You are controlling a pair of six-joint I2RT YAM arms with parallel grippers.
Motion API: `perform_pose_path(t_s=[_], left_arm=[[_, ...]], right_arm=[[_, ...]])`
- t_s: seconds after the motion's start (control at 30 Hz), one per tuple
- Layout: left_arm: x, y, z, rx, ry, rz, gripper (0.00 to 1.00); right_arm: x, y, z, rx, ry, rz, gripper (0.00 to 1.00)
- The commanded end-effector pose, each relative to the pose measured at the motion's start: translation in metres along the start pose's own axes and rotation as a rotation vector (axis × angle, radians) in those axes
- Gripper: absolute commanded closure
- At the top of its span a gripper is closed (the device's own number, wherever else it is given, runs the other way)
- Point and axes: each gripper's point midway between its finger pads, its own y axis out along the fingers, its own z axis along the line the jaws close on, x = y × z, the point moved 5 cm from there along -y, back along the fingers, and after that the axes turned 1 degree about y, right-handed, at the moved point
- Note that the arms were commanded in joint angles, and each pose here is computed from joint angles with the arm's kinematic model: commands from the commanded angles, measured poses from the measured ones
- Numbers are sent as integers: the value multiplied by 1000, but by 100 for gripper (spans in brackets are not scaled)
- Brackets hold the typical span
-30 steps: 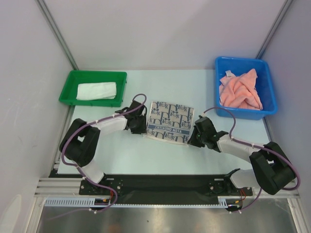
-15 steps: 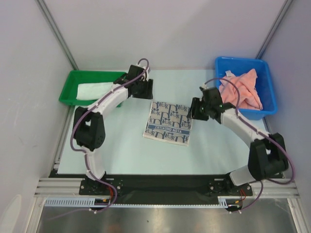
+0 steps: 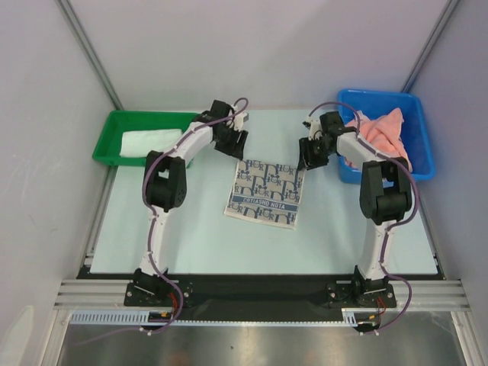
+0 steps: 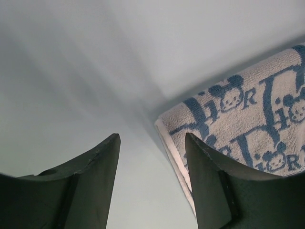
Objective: Fold and stack the towels
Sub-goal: Fold the towel
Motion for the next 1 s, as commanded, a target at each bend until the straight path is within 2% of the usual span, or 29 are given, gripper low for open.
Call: perform_pose_path(t_s=[0.0, 0.33, 0.53, 0.57, 0.7, 0.83, 0.93, 0.97], left_arm=[[15, -1, -2, -77, 87, -33, 37], [11, 20, 2, -101, 103, -16, 48], [13, 23, 4, -95, 109, -28, 65], [13, 25, 4, -98, 108, -29, 70], [17, 26, 3, -104, 107, -36, 78], [20, 28, 5, -92, 102, -46, 80], [22, 27, 4, -92, 101, -53, 74], [23, 27, 4, -93, 103, -55, 68]], right_arm=[[1, 4, -6, 43, -72, 47, 53], [-3, 25, -24, 90, -107, 81, 60], [-1, 33, -29, 78, -125, 67, 65], [0, 34, -30, 75, -130, 63, 65], [4, 36, -31, 54, -154, 45, 61], [8, 38, -31, 41, -174, 38, 58], [5, 41, -31, 55, -182, 51, 61], [7, 40, -32, 61, -186, 46, 62]])
